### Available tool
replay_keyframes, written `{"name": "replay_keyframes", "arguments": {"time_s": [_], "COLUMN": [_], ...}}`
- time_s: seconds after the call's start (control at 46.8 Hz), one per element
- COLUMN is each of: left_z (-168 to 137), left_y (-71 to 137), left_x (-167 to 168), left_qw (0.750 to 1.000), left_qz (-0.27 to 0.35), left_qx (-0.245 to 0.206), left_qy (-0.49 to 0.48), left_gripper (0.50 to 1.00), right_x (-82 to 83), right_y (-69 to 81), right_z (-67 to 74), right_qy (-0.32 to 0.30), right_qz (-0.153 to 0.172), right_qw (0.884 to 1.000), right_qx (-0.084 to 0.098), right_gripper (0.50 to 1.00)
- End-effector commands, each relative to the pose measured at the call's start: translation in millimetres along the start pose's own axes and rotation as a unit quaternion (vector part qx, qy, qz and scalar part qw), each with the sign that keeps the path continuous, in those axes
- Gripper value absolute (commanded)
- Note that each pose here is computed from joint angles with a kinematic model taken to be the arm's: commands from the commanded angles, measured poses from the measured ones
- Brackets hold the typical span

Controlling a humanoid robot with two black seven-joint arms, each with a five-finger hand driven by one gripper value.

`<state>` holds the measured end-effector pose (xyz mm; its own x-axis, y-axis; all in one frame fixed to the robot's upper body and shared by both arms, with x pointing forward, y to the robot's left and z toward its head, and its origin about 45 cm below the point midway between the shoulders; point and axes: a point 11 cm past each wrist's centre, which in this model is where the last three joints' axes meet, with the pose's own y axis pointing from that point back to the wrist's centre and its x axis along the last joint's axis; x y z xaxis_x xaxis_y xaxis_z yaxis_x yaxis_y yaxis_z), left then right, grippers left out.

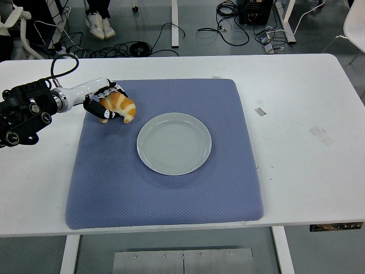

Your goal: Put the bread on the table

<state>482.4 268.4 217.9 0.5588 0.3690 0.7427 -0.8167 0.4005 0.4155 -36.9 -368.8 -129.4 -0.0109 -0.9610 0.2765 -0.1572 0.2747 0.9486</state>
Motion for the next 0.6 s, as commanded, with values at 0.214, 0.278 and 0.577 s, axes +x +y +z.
{"name": "replay_keyframes", "arguments": {"time_s": [0.214, 0.278, 0.577], "left_z": [0.6, 1.3, 1.7], "left_y": [-0.1, -0.2, -0.2], "left_x": [0.4, 1.4, 1.4], "left_qw": [1.0, 1.0, 1.0], "left_qz": [0.0, 0.001, 0.004], "left_qx": [-0.001, -0.002, -0.003], "left_qy": [0.002, 0.002, 0.02], "left_gripper": [0.555, 0.557, 0.67], "right_x": [0.2, 0.1, -0.4], "right_y": [0.0, 0.0, 0.0], "right_z": [0.0, 0.1, 0.0], "right_qy": [0.0, 0.0, 0.0], "right_qz": [0.0, 0.0, -0.001], "right_qw": [1.0, 1.0, 1.0], "right_qx": [0.0, 0.0, 0.0], "right_gripper": [1.0, 1.0, 1.0]}}
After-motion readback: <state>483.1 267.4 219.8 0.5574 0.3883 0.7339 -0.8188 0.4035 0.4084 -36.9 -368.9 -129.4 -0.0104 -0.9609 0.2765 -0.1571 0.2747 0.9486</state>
